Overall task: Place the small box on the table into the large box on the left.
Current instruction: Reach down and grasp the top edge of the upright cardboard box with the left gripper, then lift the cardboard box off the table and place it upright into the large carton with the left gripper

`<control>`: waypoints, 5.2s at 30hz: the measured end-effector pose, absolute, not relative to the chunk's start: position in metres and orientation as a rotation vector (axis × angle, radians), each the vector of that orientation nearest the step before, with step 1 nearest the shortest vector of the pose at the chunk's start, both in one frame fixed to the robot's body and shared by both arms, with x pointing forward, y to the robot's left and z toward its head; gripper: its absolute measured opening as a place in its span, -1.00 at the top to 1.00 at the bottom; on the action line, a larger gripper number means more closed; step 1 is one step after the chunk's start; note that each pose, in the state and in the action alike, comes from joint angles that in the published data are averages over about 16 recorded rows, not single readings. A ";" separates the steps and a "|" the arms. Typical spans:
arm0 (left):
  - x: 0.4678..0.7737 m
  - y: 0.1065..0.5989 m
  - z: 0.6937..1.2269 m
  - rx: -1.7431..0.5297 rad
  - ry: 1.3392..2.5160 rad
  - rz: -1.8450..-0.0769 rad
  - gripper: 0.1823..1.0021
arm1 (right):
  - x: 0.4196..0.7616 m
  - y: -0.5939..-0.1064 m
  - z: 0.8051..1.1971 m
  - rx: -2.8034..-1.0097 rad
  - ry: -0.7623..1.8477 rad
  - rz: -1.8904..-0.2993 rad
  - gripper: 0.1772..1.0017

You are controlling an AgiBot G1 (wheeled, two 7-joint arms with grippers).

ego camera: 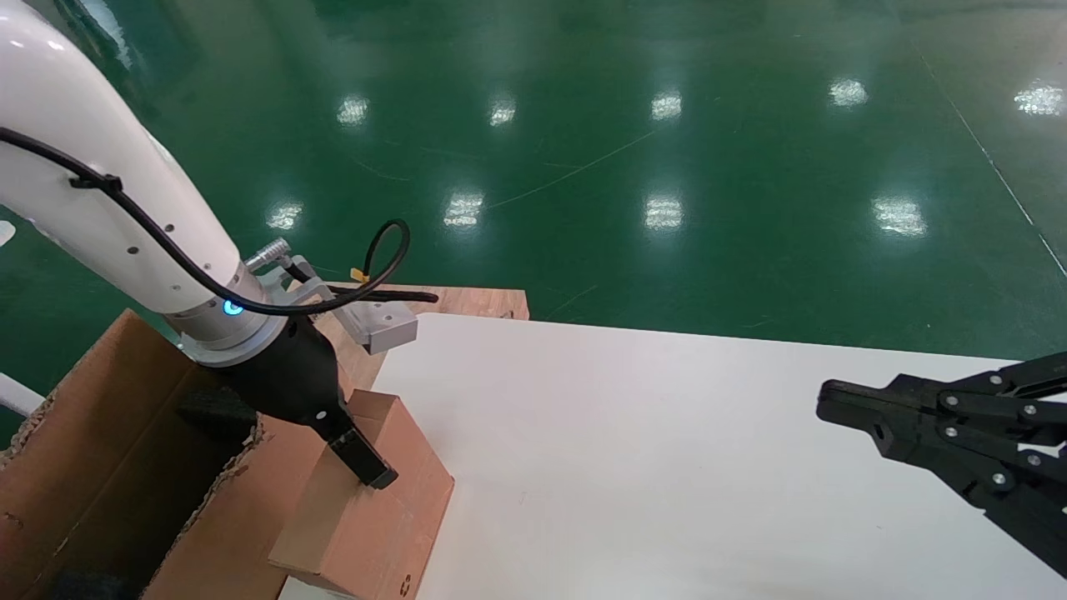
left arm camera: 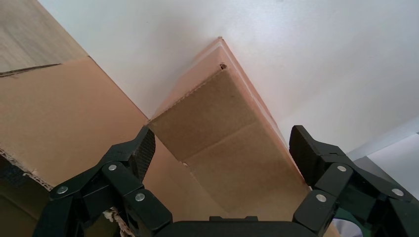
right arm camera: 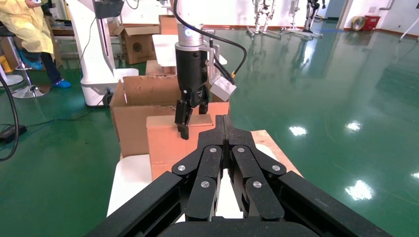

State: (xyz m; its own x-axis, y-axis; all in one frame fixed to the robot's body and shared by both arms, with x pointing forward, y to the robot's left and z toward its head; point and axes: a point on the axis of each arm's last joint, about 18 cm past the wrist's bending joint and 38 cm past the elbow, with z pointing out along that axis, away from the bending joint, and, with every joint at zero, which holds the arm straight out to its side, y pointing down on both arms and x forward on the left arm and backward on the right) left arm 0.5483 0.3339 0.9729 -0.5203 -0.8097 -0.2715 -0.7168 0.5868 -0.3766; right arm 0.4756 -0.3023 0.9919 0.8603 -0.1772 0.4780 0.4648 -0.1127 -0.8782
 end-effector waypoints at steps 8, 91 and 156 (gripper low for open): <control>0.548 0.333 0.968 -1.234 2.413 -0.283 -1.00 | 0.476 -0.302 0.992 -1.596 -0.231 -0.552 0.97; 0.519 0.388 1.216 -0.827 1.896 -0.625 0.46 | 0.476 -0.302 0.992 -1.596 -0.230 -0.552 -1.00; 0.467 0.561 1.025 -1.713 1.998 -0.293 0.50 | 0.476 -0.302 0.992 -1.596 -0.230 -0.552 -1.00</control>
State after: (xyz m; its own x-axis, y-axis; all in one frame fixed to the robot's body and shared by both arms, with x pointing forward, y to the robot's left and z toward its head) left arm 0.4669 0.5610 1.0254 -0.0937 -0.9704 -0.2224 -0.8656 0.1898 -0.4633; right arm 0.4758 -0.3025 0.9920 0.8603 -0.1778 0.4778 0.4647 -0.1123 -0.8783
